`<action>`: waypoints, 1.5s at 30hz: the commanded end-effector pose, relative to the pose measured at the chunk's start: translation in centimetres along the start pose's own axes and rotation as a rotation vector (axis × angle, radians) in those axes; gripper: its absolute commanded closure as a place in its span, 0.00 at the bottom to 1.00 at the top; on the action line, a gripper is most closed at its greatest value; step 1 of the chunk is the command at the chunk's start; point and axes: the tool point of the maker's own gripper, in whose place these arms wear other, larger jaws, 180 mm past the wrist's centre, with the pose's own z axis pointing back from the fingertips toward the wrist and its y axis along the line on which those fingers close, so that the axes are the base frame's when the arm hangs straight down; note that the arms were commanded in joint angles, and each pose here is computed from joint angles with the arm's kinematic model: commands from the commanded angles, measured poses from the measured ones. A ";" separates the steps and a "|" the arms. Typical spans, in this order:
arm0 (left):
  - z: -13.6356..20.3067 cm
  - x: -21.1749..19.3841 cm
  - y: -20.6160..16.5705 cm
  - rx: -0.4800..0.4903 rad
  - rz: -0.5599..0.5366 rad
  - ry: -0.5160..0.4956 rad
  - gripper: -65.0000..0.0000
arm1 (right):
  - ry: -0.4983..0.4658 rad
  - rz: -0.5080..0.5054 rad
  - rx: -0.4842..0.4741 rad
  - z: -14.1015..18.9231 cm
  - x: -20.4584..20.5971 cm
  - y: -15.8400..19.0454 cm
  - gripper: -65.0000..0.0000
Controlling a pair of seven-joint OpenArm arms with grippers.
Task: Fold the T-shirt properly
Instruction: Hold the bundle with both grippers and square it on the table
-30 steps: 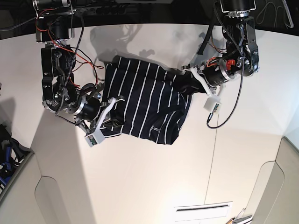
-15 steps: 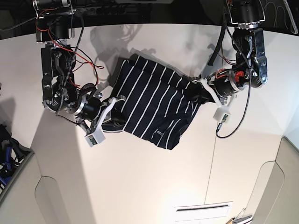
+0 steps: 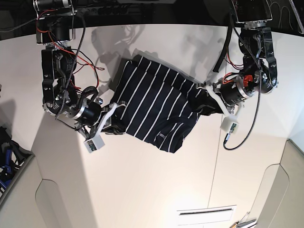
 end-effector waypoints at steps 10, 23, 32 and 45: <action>1.3 -2.1 -1.2 -0.010 0.001 0.016 0.68 | -0.131 0.040 -0.038 0.8 6.0 -1.8 1.00; 1.5 -3.8 -0.7 0.025 -0.004 0.063 0.68 | -0.062 -0.076 -0.029 -1.7 2.4 -3.5 1.00; 1.5 -3.7 0.4 0.082 -0.006 0.052 0.68 | 0.013 -0.150 0.037 -2.1 -0.1 -2.4 1.00; 0.3 -3.2 2.4 0.123 -0.003 0.029 0.68 | 0.069 -0.248 0.101 -1.3 -5.2 0.2 1.00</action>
